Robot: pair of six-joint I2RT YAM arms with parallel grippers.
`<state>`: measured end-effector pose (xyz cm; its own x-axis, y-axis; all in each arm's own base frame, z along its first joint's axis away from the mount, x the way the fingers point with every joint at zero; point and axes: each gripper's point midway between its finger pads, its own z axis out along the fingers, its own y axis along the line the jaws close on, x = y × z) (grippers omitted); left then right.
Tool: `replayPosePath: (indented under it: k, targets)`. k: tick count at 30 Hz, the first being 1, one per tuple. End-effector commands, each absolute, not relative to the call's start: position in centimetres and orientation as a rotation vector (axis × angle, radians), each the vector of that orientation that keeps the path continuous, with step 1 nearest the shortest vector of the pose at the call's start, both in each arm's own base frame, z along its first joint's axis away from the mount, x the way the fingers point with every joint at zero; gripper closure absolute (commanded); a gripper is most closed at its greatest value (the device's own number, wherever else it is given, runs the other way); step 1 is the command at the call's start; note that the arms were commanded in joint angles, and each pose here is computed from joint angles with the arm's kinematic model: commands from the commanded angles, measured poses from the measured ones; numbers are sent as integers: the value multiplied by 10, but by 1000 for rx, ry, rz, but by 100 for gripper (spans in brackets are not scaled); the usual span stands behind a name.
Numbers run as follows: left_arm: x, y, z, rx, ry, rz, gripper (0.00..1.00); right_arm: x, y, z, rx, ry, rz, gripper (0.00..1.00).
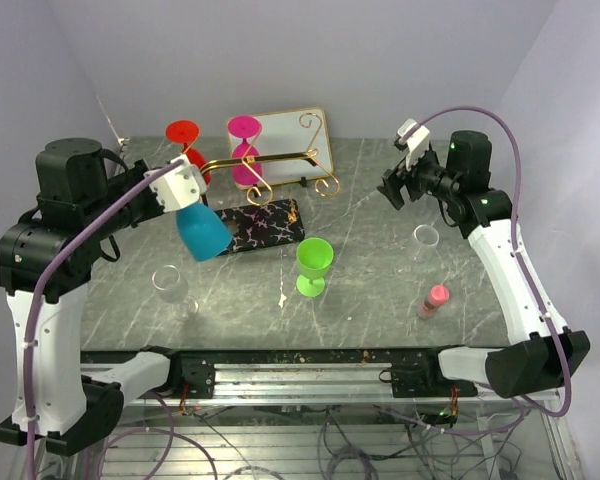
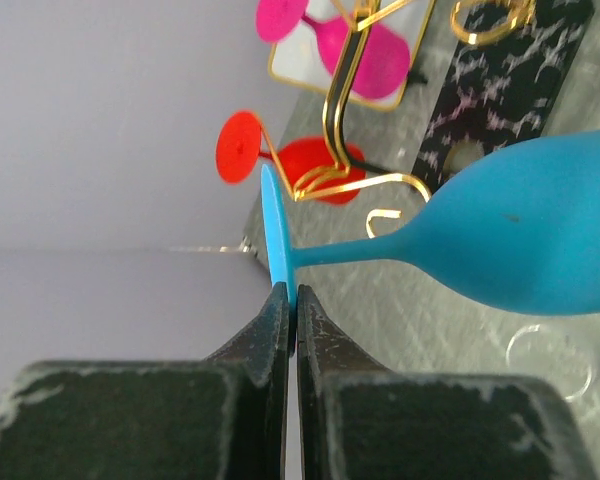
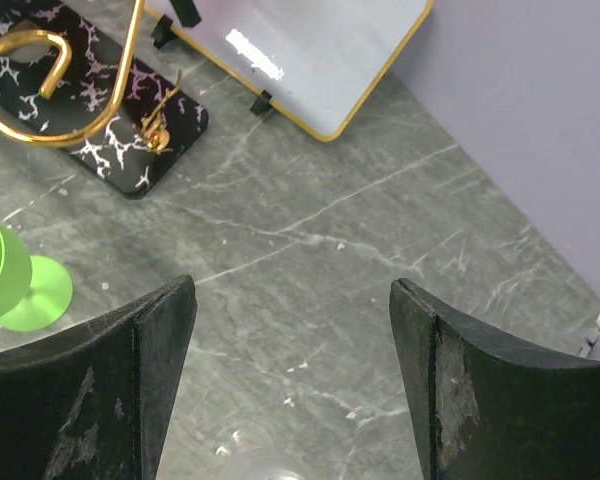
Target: Place the wine glass upside down on the wine glass rack
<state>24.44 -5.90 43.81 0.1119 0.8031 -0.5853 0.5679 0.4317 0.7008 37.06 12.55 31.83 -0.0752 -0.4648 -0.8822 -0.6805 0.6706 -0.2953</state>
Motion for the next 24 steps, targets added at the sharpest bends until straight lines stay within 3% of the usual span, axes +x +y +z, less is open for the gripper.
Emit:
replayPosePath:
  k: [1, 12, 24]
  targets:
    - [234, -25, 427, 1320, 1636, 459, 93, 366, 126, 326, -931, 1655, 215, 22]
    - [226, 31, 439, 1192, 1754, 750, 93, 363, 125, 318, -918, 1660, 248, 22]
    - [288, 60, 425, 1030, 1769, 981, 93, 362, 126, 314, -917, 1661, 268, 22]
